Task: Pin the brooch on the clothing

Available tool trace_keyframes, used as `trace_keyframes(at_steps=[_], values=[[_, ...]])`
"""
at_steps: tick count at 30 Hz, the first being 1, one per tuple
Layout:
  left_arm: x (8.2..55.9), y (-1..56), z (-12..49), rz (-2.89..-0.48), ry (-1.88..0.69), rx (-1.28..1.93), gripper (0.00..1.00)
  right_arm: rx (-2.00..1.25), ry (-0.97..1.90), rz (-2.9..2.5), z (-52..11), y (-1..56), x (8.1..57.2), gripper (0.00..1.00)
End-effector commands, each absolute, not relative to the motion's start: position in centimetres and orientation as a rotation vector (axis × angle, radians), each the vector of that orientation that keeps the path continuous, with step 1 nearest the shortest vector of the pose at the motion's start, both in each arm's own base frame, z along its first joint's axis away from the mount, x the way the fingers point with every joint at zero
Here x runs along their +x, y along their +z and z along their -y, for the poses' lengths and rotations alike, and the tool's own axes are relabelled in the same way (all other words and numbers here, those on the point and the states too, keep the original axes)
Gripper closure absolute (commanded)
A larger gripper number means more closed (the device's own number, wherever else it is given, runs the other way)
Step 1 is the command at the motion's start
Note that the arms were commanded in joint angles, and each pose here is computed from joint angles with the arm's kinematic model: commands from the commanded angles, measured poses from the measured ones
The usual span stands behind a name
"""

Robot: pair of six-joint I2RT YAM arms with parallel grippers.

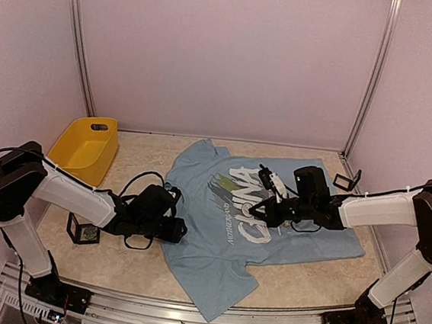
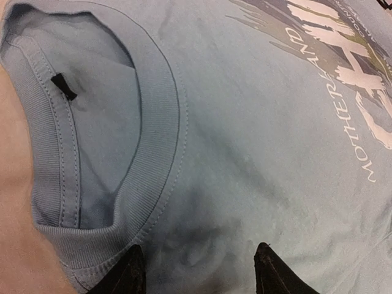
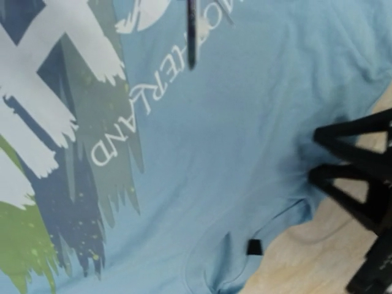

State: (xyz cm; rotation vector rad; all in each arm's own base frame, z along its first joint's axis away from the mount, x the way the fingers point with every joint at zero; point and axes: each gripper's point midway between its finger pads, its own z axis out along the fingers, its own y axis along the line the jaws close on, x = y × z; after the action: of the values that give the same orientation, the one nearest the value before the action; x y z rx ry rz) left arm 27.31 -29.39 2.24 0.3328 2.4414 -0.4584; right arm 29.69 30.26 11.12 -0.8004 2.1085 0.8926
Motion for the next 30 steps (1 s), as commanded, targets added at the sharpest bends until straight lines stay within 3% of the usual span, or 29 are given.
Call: trace_keyframes(at_steps=[1, 7, 14, 21, 30], values=[[22.8, -0.9, 26.3, -2.617, -0.256, 0.366, 0.42, -0.804, 0.857, -2.126, -29.6, 10.7, 29.6, 1.0], [25.2, 6.5, 32.1, -2.283, -0.267, 0.73, 0.3, -0.833, 0.851, -2.077, -30.3, 11.3, 30.5, 1.0], [25.4, 7.6, 35.5, -1.885, -0.48, 1.184, 0.26, -0.945, 0.938, -1.965, -33.3, 12.7, 31.5, 1.0], [25.9, 3.9, 35.4, -1.899, -0.577, 1.387, 0.17, -0.953, 0.937, -1.983, -34.1, 12.2, 32.5, 1.0], [24.7, -0.2, 34.7, -1.974, -0.478, 1.49, 0.22, -0.982, 0.977, -1.987, -35.1, 11.1, 31.7, 1.0]])
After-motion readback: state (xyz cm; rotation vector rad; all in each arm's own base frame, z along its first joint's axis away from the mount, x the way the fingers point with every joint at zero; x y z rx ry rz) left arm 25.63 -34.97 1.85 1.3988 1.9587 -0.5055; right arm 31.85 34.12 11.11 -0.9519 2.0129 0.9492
